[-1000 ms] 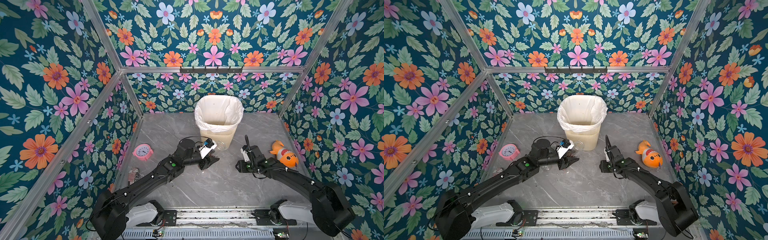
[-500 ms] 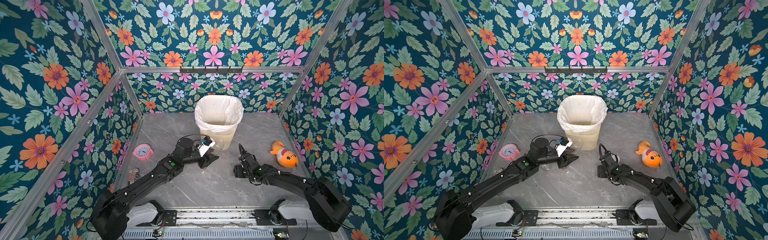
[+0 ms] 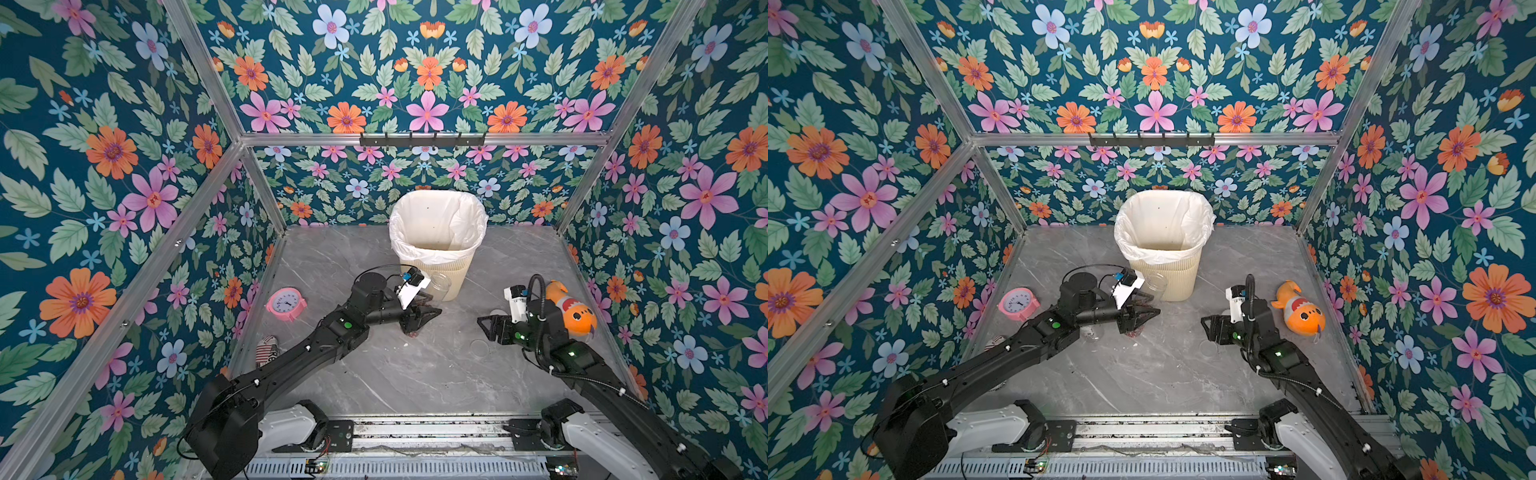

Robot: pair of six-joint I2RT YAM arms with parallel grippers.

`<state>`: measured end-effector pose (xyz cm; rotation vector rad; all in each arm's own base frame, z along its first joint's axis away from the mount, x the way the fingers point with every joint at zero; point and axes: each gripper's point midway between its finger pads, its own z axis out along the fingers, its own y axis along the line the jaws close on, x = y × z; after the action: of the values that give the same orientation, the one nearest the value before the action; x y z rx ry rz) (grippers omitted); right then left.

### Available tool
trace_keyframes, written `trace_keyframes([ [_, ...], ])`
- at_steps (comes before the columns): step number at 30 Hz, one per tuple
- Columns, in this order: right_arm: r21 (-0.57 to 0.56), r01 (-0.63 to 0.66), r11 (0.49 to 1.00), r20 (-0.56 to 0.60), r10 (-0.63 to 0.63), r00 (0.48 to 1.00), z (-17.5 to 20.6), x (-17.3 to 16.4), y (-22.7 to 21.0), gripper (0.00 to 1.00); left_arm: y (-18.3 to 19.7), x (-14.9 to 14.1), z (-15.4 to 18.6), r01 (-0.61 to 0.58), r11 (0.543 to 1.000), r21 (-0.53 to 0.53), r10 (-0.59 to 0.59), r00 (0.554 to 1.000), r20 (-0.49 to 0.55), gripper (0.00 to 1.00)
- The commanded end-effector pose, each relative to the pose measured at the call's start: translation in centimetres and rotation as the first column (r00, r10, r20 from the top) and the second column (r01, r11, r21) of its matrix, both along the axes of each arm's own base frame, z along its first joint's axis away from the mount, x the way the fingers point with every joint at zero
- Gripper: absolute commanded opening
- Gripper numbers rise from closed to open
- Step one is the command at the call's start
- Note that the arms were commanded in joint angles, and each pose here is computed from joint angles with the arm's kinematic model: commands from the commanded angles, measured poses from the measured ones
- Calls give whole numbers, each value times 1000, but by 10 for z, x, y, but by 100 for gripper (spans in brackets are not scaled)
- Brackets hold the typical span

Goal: Empty the moldy dried flower tea in the jars
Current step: Place the lid at the center of the board, then pour the moldy dried flower tea into the trash bin.

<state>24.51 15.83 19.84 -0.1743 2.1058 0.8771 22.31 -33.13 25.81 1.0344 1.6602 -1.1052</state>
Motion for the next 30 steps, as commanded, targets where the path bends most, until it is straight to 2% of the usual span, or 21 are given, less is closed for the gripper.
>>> trace_keyframes([
  [1, 138, -223, 965, 192, 195, 962, 65, -13, 31, 85, -9, -6, 22, 66, 995, -78, -67, 998, 0, 23],
  [5, 269, -336, 903, 312, 248, 917, 120, -6, 50, 86, -13, -8, 33, 88, 989, -115, -90, 996, -15, 24],
  [8, 354, -383, 853, 358, 255, 898, 147, 2, 59, 87, -15, -3, 41, 55, 990, -131, -56, 998, -5, 24],
  [11, 369, -421, 829, 381, 278, 882, 161, 4, 73, 88, -17, 7, 45, -8, 992, -130, 7, 1000, -6, 24],
  [15, 321, -459, 829, 403, 319, 858, 167, -1, 95, 88, -21, 19, 45, -88, 989, -119, 88, 996, -12, 24],
  [17, 328, -448, 832, 400, 307, 864, 167, 3, 99, 88, -22, 25, 45, -121, 986, -112, 121, 993, -12, 24],
  [21, 326, -369, 871, 348, 252, 903, 159, 20, 101, 88, -24, 31, 45, -172, 979, -109, 173, 985, -2, 24],
  [25, 288, -299, 910, 310, 207, 928, 148, 32, 106, 82, -22, 40, 49, -256, 960, -110, 259, 966, 11, 24],
  [30, 286, -296, 911, 289, 213, 934, 144, 40, 114, 74, -28, 38, 47, -252, 963, -92, 256, 966, 33, 24],
])
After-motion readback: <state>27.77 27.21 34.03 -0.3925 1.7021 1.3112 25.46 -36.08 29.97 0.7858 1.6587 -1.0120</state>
